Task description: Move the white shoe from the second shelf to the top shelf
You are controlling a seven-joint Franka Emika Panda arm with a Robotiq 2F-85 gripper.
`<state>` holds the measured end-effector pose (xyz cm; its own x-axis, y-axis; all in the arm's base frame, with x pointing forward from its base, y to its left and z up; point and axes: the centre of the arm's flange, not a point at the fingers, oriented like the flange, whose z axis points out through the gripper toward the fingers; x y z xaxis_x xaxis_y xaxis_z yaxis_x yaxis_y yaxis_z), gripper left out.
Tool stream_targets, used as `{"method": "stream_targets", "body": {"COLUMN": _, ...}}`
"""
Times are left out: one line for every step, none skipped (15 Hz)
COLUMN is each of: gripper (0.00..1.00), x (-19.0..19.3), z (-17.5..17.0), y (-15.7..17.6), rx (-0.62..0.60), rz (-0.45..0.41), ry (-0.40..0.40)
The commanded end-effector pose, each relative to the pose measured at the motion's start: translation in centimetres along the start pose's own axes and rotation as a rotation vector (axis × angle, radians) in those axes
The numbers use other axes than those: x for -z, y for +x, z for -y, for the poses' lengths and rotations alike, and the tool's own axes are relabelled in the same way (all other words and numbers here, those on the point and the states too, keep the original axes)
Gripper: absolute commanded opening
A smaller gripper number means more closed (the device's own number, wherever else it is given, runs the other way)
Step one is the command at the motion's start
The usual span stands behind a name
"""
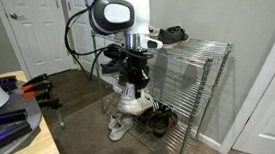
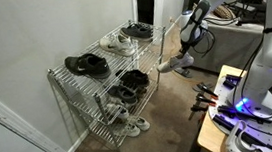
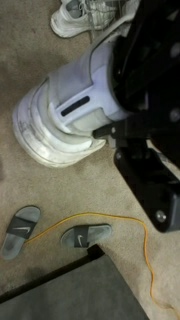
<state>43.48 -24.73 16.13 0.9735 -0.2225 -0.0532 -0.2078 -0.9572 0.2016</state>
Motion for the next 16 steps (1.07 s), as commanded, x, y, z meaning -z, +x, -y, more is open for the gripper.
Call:
{"method": "stream_targets", "body": {"gripper": 0.04, "x": 6.2, "z": -0.3, "y": -3.4, "rx": -0.021, "rz": 0.032, "ry": -0.108}}
{"method": "stream_targets", "body": {"gripper": 0.04, "x": 7.5, "z": -0.4, "y": -3.9, "rx": -0.027, "rz": 0.035, "ry": -0.142}}
{"method": "stream_targets", "body": {"gripper": 0.04, "x": 8.9, "z": -0.5, "y": -4.3, "rx": -0.046, "rz": 0.031, "ry": -0.18}}
{"method": "stream_targets", "body": {"gripper": 0.04, "x": 10.2, "z": -0.6, "y": -4.5, "rx": -0.056, "rz": 0.033, "ry": -0.202}}
{"method": "stream_targets", "body": {"gripper": 0.04, "x": 11.5, "z": -0.7, "y": -4.5, "rx": -0.075, "rz": 0.027, "ry": -0.217}}
{"method": "stream_targets", "body": {"gripper": 0.05, "x": 12.6, "z": -0.8, "y": -4.5, "rx": -0.091, "rz": 0.028, "ry": -0.225}}
{"method": "stream_targets", "body": {"gripper": 0.05, "x": 13.6, "z": -1.1, "y": -4.2, "rx": -0.111, "rz": 0.031, "ry": -0.223}}
{"method": "stream_targets", "body": {"gripper": 0.04, "x": 14.5, "z": -1.2, "y": -4.1, "rx": -0.134, "rz": 0.035, "ry": -0.224}}
{"method": "stream_targets", "body": {"gripper": 0.04, "x": 15.5, "z": -1.3, "y": -4.0, "rx": -0.151, "rz": 0.041, "ry": -0.219}}
{"method": "stream_targets", "body": {"gripper": 0.04, "x": 16.5, "z": -1.6, "y": -4.0, "rx": -0.176, "rz": 0.043, "ry": -0.221}}
{"method": "stream_targets", "body": {"gripper": 0.04, "x": 17.6, "z": -1.9, "y": -4.0, "rx": -0.196, "rz": 0.042, "ry": -0.222}}
{"method": "stream_targets", "body": {"gripper": 0.04, "x": 18.9, "z": -2.2, "y": -4.1, "rx": -0.217, "rz": 0.037, "ry": -0.223}}
{"method": "stream_targets", "body": {"gripper": 0.04, "x": 20.0, "z": -2.3, "y": -4.3, "rx": -0.231, "rz": 0.032, "ry": -0.223}}
{"method": "stream_targets", "body": {"gripper": 0.04, "x": 21.4, "z": -2.4, "y": -4.6, "rx": -0.243, "rz": 0.019, "ry": -0.223}}
{"method": "stream_targets", "body": {"gripper": 0.04, "x": 22.6, "z": -2.4, "y": -4.8, "rx": -0.253, "rz": 0.002, "ry": -0.22}}
{"method": "stream_targets", "body": {"gripper": 0.04, "x": 23.8, "z": -2.4, "y": -5.0, "rx": -0.265, "rz": -0.018, "ry": -0.214}}
